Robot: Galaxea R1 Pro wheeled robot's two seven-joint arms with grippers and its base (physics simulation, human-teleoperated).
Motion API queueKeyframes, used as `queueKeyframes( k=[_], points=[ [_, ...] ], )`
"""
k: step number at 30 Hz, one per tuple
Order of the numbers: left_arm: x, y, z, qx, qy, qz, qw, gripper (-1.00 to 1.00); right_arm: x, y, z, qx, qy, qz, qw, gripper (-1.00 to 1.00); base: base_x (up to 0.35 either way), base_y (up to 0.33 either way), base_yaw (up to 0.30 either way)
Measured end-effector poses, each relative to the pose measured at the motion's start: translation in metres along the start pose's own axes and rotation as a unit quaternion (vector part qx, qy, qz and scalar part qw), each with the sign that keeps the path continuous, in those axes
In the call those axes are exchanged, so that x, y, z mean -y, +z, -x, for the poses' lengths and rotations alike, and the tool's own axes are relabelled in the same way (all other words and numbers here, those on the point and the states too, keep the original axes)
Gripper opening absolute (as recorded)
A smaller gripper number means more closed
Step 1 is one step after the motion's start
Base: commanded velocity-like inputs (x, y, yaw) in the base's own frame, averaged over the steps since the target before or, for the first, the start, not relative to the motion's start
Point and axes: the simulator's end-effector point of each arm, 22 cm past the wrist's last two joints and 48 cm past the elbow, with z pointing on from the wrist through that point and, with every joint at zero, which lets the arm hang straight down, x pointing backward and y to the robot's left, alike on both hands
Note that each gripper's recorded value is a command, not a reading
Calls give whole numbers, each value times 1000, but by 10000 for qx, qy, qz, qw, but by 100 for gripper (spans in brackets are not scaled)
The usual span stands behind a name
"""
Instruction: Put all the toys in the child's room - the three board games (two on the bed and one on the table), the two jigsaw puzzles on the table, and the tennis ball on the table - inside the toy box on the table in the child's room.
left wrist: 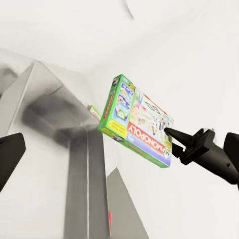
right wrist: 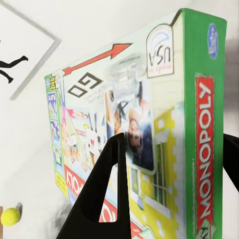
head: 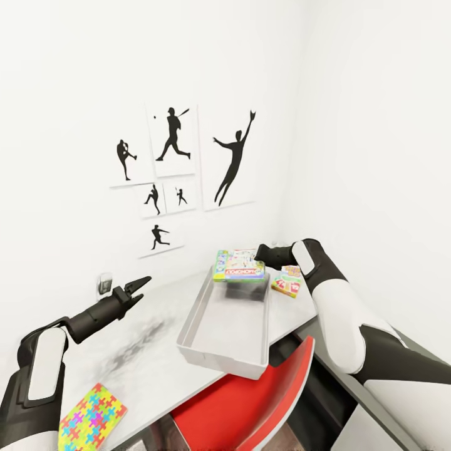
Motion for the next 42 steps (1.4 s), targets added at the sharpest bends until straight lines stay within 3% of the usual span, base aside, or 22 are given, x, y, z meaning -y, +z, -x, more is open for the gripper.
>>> queueKeyframes(
  k=[7, 13, 24, 42],
  points=[
    [0, 4, 3, 52, -299, -57, 9995, 100, 3, 6, -3, -35, 158, 4, 9999, -100, 0, 0, 81],
    [-17, 4, 3, 71, -495, 169, 9986, 100, 8, 12, -8, -89, 240, -4, 9997, -100, 0, 0, 83],
    [-37, 7, -5, -5, -672, 397, 9969, 100, 20, 22, -19, -212, 349, -45, 9992, -100, 0, 0, 70],
    [-46, 12, -12, -88, -817, 427, 9957, 100, 29, 20, -12, -137, 418, -58, 9990, -100, 0, 0, 9]
  ],
)
